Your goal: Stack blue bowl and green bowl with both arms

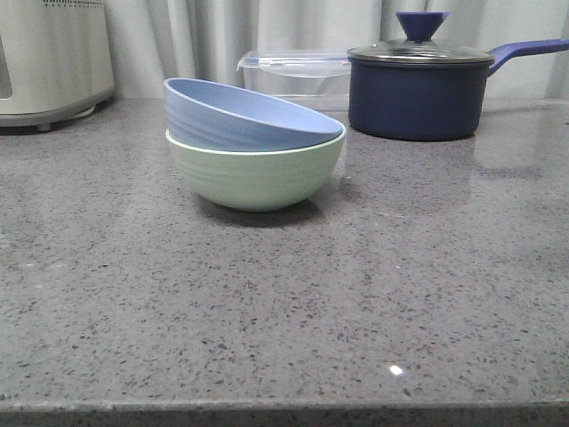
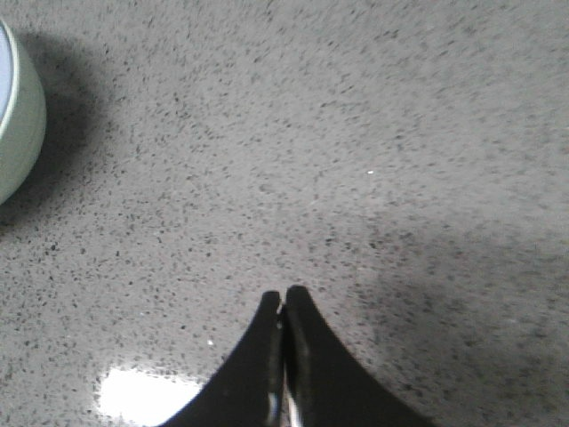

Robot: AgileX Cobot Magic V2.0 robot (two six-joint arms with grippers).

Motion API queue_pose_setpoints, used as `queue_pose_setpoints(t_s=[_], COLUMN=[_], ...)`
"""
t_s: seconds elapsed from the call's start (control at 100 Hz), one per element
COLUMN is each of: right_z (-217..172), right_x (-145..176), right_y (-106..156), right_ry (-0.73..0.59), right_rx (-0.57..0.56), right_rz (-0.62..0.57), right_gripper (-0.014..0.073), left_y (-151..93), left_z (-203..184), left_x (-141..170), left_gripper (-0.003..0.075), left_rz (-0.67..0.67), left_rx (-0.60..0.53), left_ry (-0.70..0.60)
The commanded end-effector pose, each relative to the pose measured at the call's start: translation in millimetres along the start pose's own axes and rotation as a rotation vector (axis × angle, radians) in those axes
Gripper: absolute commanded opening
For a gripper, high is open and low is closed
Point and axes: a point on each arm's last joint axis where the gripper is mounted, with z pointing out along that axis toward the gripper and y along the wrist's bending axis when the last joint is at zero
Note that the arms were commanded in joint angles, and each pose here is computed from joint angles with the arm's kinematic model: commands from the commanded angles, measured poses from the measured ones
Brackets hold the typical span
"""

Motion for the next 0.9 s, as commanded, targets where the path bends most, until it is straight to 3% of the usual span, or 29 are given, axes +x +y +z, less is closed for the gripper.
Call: queue_pose_setpoints(t_s=[0.0, 0.55, 0.89], right_z=[-19, -59, -70], right_x=[-7, 60, 84], right_y=[-1, -12, -15], right_ry=[-0.153, -0.476, -0.526], right_rx=[0.0, -0.03, -0.041], right_rz=[-0.017, -0.039, -0.043], right_gripper=[-0.0081, -0.0081, -0.0081], left_y=[3, 8, 9], left_z=[-11, -38, -45], left_x=[-1, 64, 84], left_gripper=[-0.002, -0.002, -0.002], left_rz=[-0.014, -0.011, -0.01], left_rx=[-0.005, 0.013, 0.018], left_ry=[-0.139, -0.401, -0.459])
